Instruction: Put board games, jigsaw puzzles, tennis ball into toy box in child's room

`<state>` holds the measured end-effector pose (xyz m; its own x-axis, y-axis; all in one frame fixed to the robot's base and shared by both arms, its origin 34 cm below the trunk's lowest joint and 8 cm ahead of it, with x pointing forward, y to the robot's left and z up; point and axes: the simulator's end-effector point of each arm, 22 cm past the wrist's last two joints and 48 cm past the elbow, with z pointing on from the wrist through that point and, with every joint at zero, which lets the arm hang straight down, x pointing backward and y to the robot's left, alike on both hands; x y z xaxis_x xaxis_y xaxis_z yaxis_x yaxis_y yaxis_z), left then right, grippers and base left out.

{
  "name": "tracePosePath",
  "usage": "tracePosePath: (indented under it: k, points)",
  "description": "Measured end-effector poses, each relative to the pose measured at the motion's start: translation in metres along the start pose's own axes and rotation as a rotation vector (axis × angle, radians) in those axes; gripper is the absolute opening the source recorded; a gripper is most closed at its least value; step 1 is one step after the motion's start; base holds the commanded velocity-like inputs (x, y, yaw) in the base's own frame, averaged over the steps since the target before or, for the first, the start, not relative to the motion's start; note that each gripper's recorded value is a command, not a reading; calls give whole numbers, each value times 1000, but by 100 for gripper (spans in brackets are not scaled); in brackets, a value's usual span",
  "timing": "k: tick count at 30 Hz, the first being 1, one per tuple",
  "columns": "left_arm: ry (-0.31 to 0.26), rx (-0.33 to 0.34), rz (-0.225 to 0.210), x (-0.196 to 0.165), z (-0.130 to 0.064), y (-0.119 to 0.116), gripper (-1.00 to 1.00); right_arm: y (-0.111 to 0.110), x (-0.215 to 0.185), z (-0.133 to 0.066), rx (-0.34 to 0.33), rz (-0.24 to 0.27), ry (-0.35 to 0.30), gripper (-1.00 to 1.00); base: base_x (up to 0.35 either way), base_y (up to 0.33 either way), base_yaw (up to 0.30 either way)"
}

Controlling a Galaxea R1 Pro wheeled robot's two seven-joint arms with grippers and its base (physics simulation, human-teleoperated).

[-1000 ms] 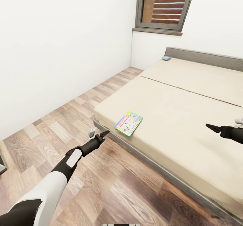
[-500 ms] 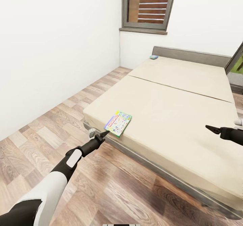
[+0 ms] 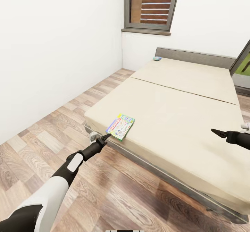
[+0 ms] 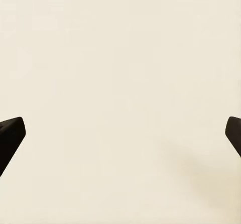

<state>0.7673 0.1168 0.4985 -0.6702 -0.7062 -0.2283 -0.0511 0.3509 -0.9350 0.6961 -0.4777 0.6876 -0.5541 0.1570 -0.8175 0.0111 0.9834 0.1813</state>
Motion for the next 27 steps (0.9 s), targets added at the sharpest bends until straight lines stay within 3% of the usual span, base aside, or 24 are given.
tracePosePath:
  k: [27]
  points:
    - [-4,6,-4,7,1,-1,100,2,1,1,-5,-2,3,100,17,0,-2]
